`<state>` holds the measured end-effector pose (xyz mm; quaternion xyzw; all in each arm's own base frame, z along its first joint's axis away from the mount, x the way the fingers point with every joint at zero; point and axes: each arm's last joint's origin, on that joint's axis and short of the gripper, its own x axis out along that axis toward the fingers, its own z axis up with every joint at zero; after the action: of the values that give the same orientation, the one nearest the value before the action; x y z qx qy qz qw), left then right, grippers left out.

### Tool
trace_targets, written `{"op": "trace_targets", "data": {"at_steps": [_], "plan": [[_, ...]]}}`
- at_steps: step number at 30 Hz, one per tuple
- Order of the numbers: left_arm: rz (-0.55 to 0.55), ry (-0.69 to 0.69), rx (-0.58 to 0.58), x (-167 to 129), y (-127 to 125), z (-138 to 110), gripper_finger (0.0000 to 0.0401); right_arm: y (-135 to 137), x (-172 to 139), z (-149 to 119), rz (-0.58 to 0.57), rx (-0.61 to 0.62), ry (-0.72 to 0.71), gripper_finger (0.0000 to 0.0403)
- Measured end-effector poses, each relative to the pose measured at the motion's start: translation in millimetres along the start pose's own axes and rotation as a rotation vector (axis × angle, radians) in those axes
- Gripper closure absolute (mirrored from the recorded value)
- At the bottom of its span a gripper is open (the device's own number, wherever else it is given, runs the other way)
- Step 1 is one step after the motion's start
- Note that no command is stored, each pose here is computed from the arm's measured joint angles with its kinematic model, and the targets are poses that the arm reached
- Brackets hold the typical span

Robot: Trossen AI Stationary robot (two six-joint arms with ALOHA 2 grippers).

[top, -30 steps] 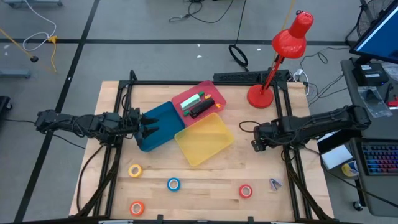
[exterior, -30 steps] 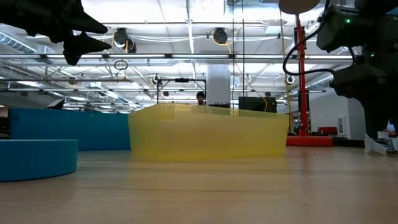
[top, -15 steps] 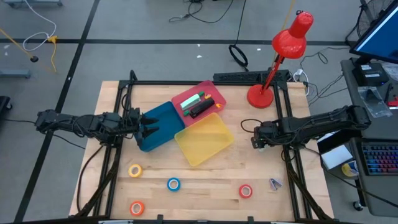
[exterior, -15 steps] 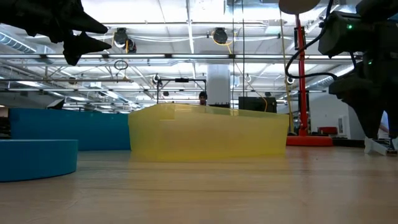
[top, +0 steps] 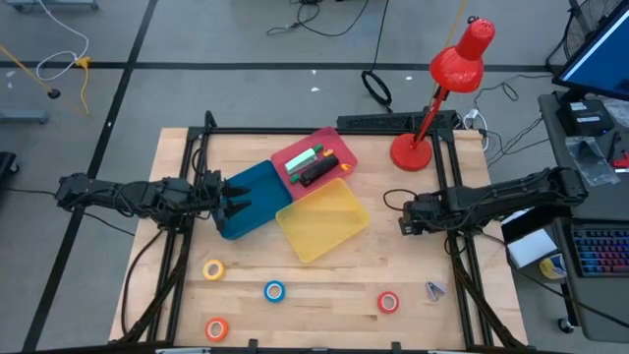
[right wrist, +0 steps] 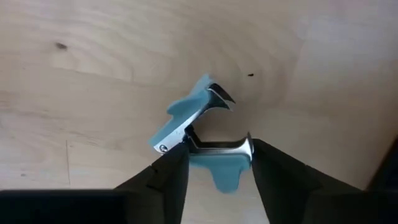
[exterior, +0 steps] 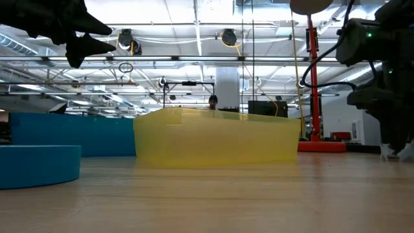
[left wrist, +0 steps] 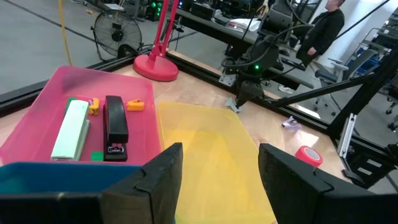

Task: Pick and place Stapler, Stapler remover, tape
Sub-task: Put the blue staple remover into the yellow bin

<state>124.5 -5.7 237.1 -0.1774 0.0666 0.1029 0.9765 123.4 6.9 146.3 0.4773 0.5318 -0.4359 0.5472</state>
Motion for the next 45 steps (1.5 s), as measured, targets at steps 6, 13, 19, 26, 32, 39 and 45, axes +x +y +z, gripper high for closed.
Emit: {"op": "trace_targets", "data": {"at_steps": [6,13,19,26,32,39,45], "plan": [[0.001,-0.001,0.0,0,0,0,0.0192,0,0,0,0.001,0.0,-0.005,0.0272],[0.001,-0.001,0.001,0,0,0,0.0192,1,0,0,0.006,0.002,-0.009,0.0295],[0.002,-0.001,0.001,0,0,0,0.0192,1,1,1,0.013,-0.001,-0.016,0.0314],[0.002,-0.001,0.001,0,0,0,0.0192,3,-2,1,0.024,-0.014,-0.035,0.0317],[0.002,-0.001,0.001,0,0,0,0.0192,8,-13,2,0.08,-0.041,-0.062,0.0351],[0.002,-0.002,0.016,0,0,0,0.0192,8,-18,2,0.111,-0.069,-0.067,0.0396],[0.002,-0.001,0.017,0,0,0,0.0192,9,-18,2,0.114,-0.07,-0.069,0.0401]]}}
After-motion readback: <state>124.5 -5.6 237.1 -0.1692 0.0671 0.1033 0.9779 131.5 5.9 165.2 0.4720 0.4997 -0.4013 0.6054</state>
